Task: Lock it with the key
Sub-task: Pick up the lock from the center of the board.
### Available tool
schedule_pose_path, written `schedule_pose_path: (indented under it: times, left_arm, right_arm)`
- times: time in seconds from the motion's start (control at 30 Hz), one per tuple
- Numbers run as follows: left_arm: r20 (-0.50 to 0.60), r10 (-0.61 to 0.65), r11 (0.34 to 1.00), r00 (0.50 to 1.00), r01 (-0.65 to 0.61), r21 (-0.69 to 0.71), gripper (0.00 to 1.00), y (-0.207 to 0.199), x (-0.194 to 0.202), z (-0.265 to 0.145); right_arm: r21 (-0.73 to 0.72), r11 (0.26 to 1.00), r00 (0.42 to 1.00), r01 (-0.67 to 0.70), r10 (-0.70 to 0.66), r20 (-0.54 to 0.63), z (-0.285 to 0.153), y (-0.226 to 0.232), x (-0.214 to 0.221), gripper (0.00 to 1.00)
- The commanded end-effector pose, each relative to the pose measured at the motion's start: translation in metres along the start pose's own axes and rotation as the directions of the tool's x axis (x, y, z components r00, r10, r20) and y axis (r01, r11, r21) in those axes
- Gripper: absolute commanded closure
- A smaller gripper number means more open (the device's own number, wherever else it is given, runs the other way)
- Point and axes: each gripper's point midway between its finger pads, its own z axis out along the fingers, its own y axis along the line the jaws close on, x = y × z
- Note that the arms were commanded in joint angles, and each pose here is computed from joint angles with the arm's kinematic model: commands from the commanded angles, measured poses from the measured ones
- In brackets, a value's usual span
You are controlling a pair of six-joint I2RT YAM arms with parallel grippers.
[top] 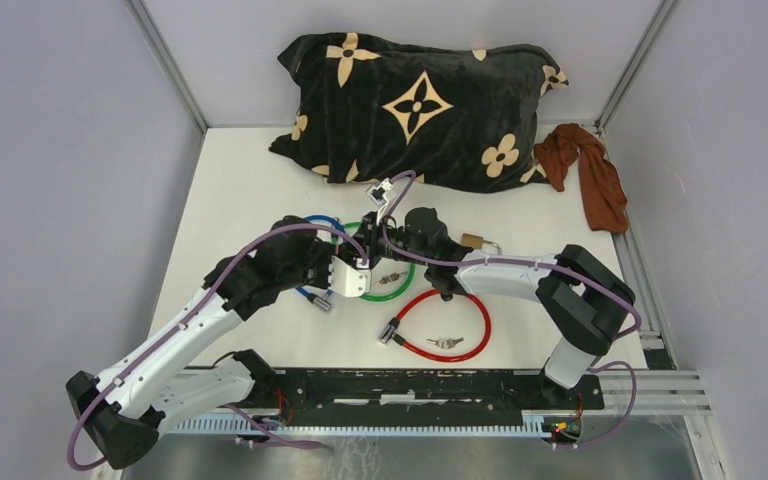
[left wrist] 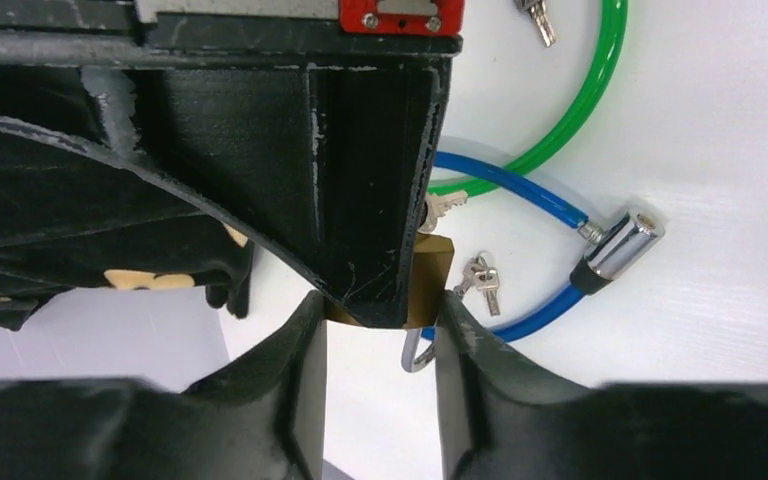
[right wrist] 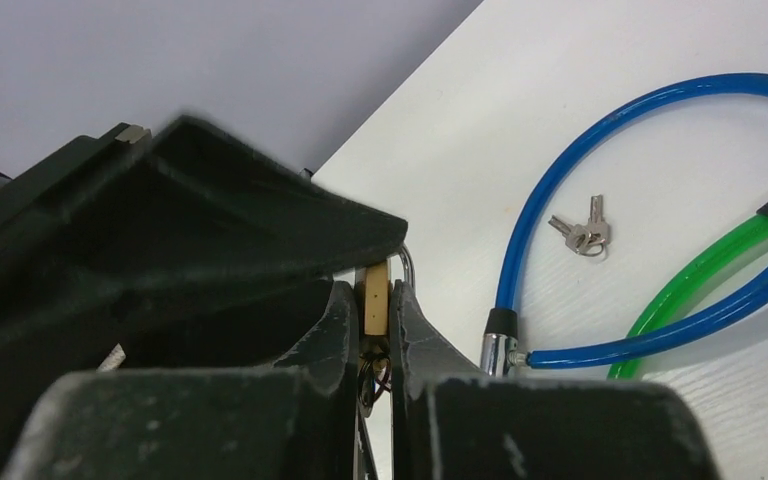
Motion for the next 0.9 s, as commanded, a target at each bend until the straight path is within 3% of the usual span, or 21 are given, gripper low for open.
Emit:
schedule_pose_path:
  times: [0.0, 0.03, 0.1, 0.27, 0.5, 0.63, 0.7, 0.8, 0.87]
  left_arm:
    - [0.136, -0.185, 0.979, 0.973, 0.196, -0.066, 0.28, 0.013, -0.026, -0.011]
    - [0.155, -0.218, 0.97, 0.964, 0.231, -0.073, 0.13, 0.015, -0.029, -0.015]
    - [0.188, -0.282, 0.95, 0.941, 0.301, -0.081, 0.06, 0.016, -0.033, -0.023]
    - [0.278, -0.457, 0.879, 0.845, 0.476, 0.0, 0.13, 0.0, -0.042, -0.032]
    - [0.46, -0.549, 0.808, 0.698, 0.584, 0.077, 0.17, 0.014, -0.08, -0.055]
    - [0.535, -0.562, 0.804, 0.631, 0.569, 0.174, 0.16, 0.014, -0.105, -0.073]
    - [0.563, -0.552, 0.817, 0.615, 0.536, 0.214, 0.26, 0.01, -0.114, -0.077]
    - [0.561, -0.552, 0.821, 0.617, 0.521, 0.234, 0.48, 0.005, -0.116, -0.071]
    - [0.554, -0.549, 0.824, 0.626, 0.517, 0.232, 0.5, 0.002, -0.114, -0.068]
  right_arm:
    - [-0.106, 0.991, 0.994, 0.08, -0.072, 0.076, -0.015, 0.031, -0.034, 1.0]
    - [-0.121, 0.989, 0.993, 0.09, -0.08, 0.085, -0.024, 0.037, -0.04, 1.0]
    - [-0.128, 0.985, 0.99, 0.112, -0.1, 0.1, -0.042, 0.044, -0.049, 1.0]
    - [-0.174, 0.971, 0.986, 0.162, -0.151, 0.074, -0.074, 0.068, -0.054, 1.0]
    - [-0.139, 0.964, 0.974, 0.226, -0.222, 0.046, -0.095, 0.078, -0.057, 1.0]
    - [-0.144, 0.956, 0.967, 0.255, -0.251, 0.043, -0.103, 0.086, -0.06, 1.0]
    - [-0.149, 0.955, 0.967, 0.256, -0.252, 0.043, -0.105, 0.09, -0.06, 1.0]
    - [-0.157, 0.953, 0.966, 0.258, -0.254, 0.044, -0.106, 0.094, -0.059, 1.0]
    - [-0.165, 0.952, 0.966, 0.259, -0.255, 0.047, -0.107, 0.098, -0.06, 1.0]
